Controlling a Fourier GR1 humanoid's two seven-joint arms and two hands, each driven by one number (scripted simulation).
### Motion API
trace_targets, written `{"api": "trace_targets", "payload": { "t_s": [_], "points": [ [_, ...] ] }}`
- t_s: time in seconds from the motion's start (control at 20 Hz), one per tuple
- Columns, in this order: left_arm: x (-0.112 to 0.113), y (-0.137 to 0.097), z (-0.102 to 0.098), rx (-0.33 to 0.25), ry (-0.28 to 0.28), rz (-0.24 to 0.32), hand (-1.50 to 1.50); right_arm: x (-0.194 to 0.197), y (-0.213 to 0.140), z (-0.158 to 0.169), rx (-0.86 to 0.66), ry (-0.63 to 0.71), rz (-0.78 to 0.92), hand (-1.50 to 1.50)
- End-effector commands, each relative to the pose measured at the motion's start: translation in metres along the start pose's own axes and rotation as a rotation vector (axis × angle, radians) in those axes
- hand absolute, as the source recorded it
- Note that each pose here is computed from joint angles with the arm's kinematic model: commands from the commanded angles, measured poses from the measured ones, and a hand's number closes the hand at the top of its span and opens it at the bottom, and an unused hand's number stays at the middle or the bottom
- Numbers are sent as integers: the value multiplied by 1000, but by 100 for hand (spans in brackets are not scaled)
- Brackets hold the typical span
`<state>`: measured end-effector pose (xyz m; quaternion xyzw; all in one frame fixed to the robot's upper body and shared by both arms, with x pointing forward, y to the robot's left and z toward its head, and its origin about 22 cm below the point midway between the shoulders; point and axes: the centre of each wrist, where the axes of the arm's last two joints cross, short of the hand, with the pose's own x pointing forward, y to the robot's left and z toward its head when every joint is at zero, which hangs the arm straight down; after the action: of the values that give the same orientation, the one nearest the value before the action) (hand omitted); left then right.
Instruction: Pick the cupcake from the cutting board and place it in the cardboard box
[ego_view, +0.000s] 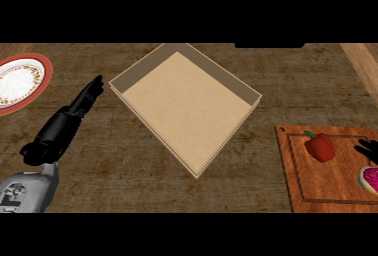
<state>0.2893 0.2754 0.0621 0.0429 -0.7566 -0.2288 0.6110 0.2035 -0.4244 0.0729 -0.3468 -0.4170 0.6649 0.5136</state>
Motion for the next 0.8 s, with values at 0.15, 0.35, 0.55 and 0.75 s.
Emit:
{"api": "trace_targets", "payload": {
  "t_s": [0.15,0.35,0.55,0.75],
  "points": [
    [-1,0,-12,7,2,-6,0,-30,19,2,1,46,33,-150],
    [0,-2,-3,13,-2,2,0,-22,30,-1,33,14,-10,-150],
    [2,-10,-10,-5,-7,0,0,-25,35,-29,13,-68,45,150],
    [-7,-9,15,1,-4,-11,0,-7,56,-36,-92,-126,86,150]
  ]
}}
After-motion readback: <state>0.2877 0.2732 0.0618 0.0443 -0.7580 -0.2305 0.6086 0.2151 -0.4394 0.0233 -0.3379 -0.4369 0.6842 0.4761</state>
